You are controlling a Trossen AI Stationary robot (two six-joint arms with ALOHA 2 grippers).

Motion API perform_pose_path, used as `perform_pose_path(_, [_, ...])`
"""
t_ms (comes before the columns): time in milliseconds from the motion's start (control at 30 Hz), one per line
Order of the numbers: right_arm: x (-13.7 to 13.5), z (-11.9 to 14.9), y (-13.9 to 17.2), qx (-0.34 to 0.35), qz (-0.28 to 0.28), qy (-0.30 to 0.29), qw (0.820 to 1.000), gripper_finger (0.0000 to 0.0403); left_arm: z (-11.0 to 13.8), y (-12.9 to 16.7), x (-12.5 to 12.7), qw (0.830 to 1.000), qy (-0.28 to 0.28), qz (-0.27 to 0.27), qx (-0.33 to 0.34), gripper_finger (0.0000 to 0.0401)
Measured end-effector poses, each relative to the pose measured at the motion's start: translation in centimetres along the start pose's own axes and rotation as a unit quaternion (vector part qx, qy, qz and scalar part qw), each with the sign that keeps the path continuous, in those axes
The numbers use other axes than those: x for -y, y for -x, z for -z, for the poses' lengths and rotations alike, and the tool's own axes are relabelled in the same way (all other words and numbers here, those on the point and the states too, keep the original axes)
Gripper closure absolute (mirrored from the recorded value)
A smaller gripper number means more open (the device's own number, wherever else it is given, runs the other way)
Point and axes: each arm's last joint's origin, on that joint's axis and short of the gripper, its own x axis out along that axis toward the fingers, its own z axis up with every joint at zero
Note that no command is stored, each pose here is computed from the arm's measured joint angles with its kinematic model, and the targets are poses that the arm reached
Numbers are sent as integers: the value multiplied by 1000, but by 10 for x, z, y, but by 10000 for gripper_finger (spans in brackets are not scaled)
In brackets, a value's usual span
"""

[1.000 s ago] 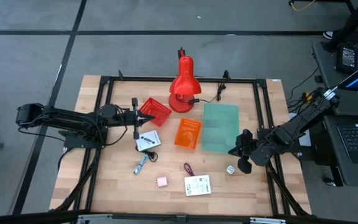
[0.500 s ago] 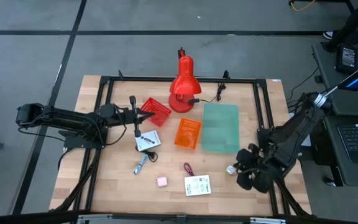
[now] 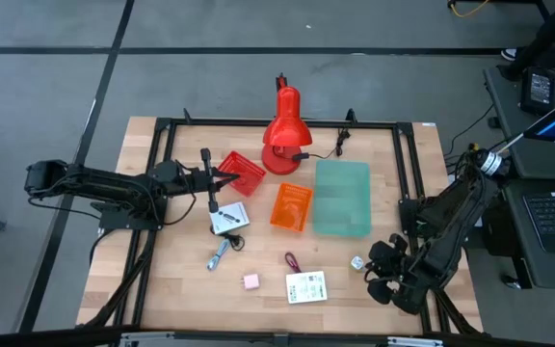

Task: Pick and place items into bin
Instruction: Put the green charger adapter into the orange bin

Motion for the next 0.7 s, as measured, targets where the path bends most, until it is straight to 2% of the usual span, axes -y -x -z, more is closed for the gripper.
perform_pose_path(333, [-1,0,-1,0,-1,-1,1000,391,-5,0,-2,1000,2,-10,26,397])
perform_pose_path(433, [-1,0,-1,0,-1,-1,1000,364,-5,0,-2,1000,2,-10,26,397])
perform_pose_path(700, [-1,0,-1,0,0,0,1000,262,-5,0,-2,1000,2,-10,26,397])
